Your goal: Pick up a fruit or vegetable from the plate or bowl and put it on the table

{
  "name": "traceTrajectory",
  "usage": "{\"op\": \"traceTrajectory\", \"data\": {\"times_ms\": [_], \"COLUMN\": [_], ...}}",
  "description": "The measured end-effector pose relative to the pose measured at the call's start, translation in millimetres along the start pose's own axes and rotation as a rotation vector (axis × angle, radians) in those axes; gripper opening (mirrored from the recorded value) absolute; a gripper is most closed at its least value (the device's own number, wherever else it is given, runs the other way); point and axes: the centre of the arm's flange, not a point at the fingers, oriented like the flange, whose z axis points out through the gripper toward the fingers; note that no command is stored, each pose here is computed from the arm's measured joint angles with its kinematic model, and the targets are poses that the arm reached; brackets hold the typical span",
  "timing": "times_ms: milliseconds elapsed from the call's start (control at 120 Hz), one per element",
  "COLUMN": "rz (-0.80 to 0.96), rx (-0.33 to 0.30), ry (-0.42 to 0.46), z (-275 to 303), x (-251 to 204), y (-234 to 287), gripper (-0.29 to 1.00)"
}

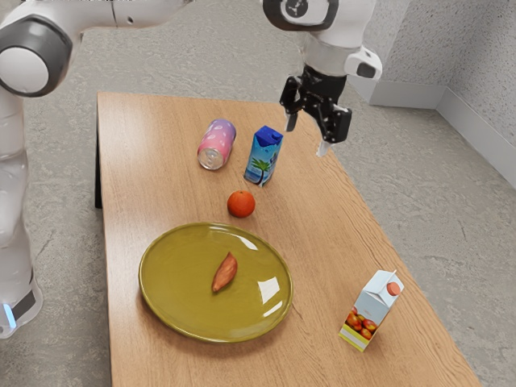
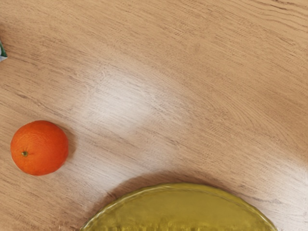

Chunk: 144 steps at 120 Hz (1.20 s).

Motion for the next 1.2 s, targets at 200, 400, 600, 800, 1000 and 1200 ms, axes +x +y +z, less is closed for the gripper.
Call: {"op": "traceTrajectory", "data": {"times_ms": [200, 400, 600, 800, 1000, 1200], "rz": [-0.181, -0.46, -0.579, -0.677, -0.728, -0.783], "rx": [0.01, 0.048, 0.064, 0.05, 0.034, 0.027], "ry": [-0.009, -0.026, -0.007, 0.014, 0.024, 0.025], "z": [11.3, 52.4, 101.2, 130.8, 150.4, 170.2], "x": [-31.9, -24.6, -78.1, -105.0, -129.4, -149.2], "y": [62.8, 31.9, 29.9, 26.9, 35.9, 30.1], "gripper": [0.7, 0.7, 0.7, 0.7, 0.7, 0.7]}}
